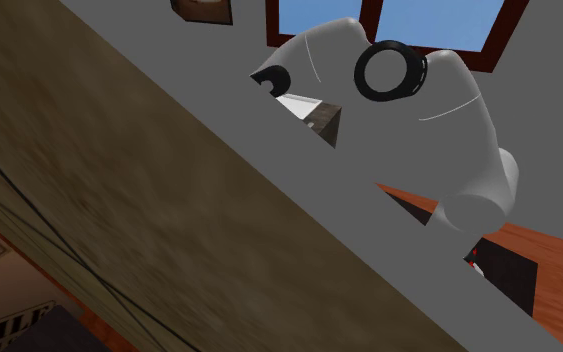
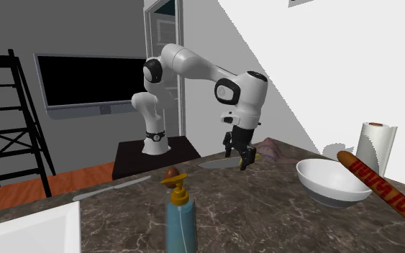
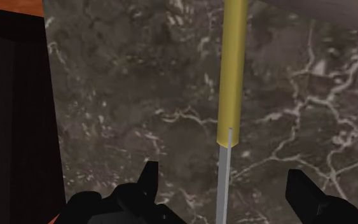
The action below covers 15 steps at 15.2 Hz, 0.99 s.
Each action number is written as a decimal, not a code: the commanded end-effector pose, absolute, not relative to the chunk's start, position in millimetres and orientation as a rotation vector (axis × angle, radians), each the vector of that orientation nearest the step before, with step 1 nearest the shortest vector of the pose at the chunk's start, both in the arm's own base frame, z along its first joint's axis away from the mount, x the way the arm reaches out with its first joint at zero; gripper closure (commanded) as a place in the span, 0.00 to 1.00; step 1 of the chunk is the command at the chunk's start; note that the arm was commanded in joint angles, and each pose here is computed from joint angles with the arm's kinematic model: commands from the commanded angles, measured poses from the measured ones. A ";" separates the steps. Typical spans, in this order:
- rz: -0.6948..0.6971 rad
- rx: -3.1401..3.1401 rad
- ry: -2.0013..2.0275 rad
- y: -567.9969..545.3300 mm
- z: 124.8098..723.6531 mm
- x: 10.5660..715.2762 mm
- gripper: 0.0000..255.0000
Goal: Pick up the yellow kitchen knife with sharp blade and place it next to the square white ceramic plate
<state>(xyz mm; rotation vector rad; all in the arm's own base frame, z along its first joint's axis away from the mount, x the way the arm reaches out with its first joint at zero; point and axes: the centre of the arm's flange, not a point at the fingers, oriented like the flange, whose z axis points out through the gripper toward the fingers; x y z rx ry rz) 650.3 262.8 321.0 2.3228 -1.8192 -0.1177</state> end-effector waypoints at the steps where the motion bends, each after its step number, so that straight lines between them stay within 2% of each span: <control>1: -0.117 2.323 -1.819 262.1 319.0 649.6 0.00; 6: -0.117 2.323 -1.819 262.2 319.0 649.6 0.00; 7: -0.117 2.323 -1.819 262.2 319.0 649.6 1.00; 15: -0.117 2.323 -1.819 262.2 319.0 649.6 1.00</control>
